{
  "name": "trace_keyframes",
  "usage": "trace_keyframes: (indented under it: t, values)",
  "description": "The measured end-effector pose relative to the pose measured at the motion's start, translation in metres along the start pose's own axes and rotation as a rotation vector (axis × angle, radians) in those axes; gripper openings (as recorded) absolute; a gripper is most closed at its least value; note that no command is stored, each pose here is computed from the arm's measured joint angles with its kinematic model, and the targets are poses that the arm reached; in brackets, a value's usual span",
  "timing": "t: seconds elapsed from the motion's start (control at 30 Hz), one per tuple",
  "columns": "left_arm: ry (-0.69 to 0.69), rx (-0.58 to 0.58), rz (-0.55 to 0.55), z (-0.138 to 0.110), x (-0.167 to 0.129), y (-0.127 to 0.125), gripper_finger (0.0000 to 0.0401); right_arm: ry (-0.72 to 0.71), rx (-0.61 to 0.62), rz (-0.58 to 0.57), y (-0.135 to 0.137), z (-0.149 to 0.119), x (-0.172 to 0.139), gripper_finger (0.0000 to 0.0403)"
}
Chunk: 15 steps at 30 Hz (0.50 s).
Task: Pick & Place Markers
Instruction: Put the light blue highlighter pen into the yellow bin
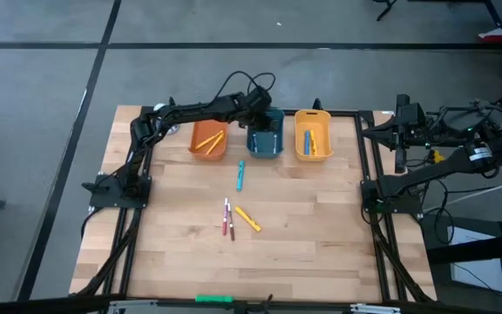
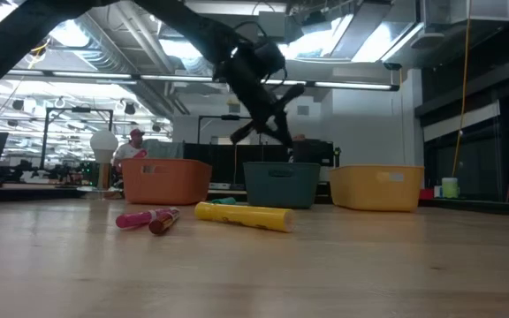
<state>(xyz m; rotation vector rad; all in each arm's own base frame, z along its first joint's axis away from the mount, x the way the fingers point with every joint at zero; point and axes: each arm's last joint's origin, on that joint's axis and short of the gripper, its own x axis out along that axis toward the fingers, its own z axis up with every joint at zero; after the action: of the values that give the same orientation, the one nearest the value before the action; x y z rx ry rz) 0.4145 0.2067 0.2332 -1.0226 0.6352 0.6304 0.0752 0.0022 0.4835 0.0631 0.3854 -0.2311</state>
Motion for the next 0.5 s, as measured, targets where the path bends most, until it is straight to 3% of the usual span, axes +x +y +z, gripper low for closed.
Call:
trace_keyframes:
  t: [0.5]
  values:
    - [-0.116, 0.165, -0.141, 0.016, -0.041, -0.063, 0.0002, 0.0, 0.002, 0.0, 0.0, 0.0, 0.0, 0.0]
